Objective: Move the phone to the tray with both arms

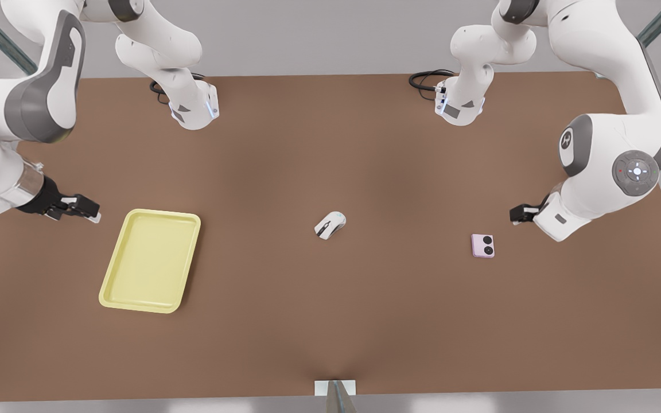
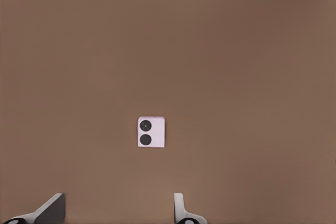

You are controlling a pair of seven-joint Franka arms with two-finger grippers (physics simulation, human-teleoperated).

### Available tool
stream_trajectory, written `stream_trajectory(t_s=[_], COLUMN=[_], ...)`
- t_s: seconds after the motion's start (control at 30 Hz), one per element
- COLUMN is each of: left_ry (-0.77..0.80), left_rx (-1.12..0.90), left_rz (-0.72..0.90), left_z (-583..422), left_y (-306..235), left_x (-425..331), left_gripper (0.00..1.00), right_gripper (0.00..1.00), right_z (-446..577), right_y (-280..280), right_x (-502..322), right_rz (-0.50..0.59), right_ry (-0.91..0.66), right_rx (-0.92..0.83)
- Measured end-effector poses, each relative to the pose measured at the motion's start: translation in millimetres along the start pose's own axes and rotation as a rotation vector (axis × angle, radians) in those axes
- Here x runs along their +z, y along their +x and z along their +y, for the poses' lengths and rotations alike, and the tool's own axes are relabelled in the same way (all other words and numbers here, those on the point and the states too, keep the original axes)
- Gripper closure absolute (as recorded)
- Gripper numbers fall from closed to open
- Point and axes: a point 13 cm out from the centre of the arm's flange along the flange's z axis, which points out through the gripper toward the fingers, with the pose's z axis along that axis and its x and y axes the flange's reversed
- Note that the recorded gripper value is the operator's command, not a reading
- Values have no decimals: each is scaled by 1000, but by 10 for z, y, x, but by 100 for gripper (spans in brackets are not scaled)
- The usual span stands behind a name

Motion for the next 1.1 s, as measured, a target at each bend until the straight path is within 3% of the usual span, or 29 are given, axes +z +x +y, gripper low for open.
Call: stream_trajectory(t_s=[0.13,0.27,0.47,1.1], left_ry=[3,17,34,16], left_rx=[6,38,37,1], left_rz=[14,91,69,15], left_z=[-57,-313,-431,2], left_y=[-102,-50,-26,25], left_x=[260,1294,2242,3431], left_gripper=[0,0,0,0], right_gripper=[0,0,0,0], right_z=[-13,-65,-63,-3], right_y=[-33,-73,-88,-91], right_x=[5,-86,-100,-113], right_rz=[0,-21,-25,-30], right_ry=[3,3,2,5], right_rx=[2,11,11,-2])
